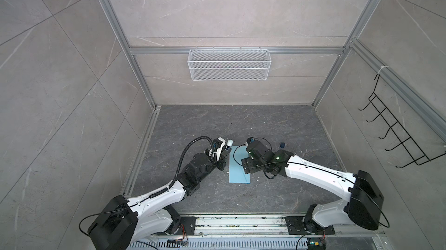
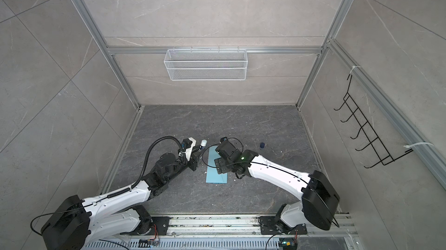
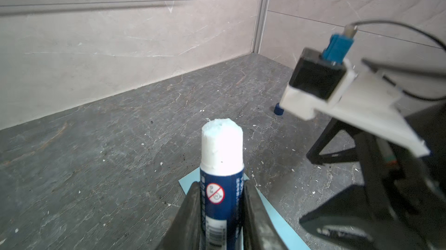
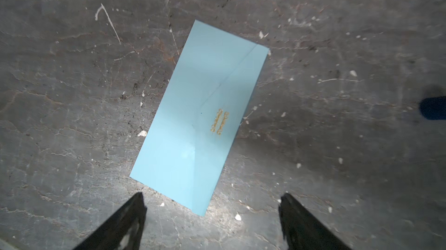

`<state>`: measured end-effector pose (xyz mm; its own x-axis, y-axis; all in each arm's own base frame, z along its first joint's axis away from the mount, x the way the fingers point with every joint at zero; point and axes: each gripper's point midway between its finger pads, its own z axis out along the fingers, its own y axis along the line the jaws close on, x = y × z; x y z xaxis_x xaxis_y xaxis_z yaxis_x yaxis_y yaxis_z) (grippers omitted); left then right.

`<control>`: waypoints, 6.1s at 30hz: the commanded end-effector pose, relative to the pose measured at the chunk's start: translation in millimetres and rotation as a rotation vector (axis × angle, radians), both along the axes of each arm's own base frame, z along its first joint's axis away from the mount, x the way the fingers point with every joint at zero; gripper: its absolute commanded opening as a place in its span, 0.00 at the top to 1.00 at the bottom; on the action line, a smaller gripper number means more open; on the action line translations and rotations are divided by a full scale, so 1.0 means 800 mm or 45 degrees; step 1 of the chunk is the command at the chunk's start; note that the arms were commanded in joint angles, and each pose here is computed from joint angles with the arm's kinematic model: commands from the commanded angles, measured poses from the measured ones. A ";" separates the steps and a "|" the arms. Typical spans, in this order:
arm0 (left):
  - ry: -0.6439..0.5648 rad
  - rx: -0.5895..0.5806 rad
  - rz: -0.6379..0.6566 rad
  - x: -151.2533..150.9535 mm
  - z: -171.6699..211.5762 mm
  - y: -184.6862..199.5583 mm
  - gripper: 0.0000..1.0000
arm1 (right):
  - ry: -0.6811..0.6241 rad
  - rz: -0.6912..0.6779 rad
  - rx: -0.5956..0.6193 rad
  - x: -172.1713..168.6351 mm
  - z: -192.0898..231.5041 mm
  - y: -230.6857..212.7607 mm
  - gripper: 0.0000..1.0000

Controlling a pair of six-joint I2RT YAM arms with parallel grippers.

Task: Place the letter into the envelope and seal it
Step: 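Lower the right gripper onto the envelope and press along the flap, then raise the right gripper up to the glue stick in the left gripper, then close the right gripper around the glue stick body below the left gripper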

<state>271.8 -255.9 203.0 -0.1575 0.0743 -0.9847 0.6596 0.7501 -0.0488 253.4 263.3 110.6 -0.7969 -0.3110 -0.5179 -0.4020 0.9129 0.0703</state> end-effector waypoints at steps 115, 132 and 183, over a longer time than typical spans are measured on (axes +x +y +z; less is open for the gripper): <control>0.067 -0.780 -0.407 -0.029 0.141 -0.046 1.00 | -0.292 0.319 0.981 -0.018 0.167 0.072 0.35; 0.060 -0.798 -0.390 -0.029 0.142 -0.040 1.00 | -0.318 0.293 1.009 -0.008 0.176 0.077 0.62; 0.077 -0.886 -0.556 -0.047 0.168 -0.053 1.00 | -0.496 0.398 0.877 -0.008 0.225 0.066 0.47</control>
<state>241.5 -300.0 301.3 -0.3739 -0.4231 -0.8253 0.8166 0.2717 -0.5093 243.8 309.3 267.7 -0.4974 -0.0283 -0.8671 -0.7095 0.5885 0.3877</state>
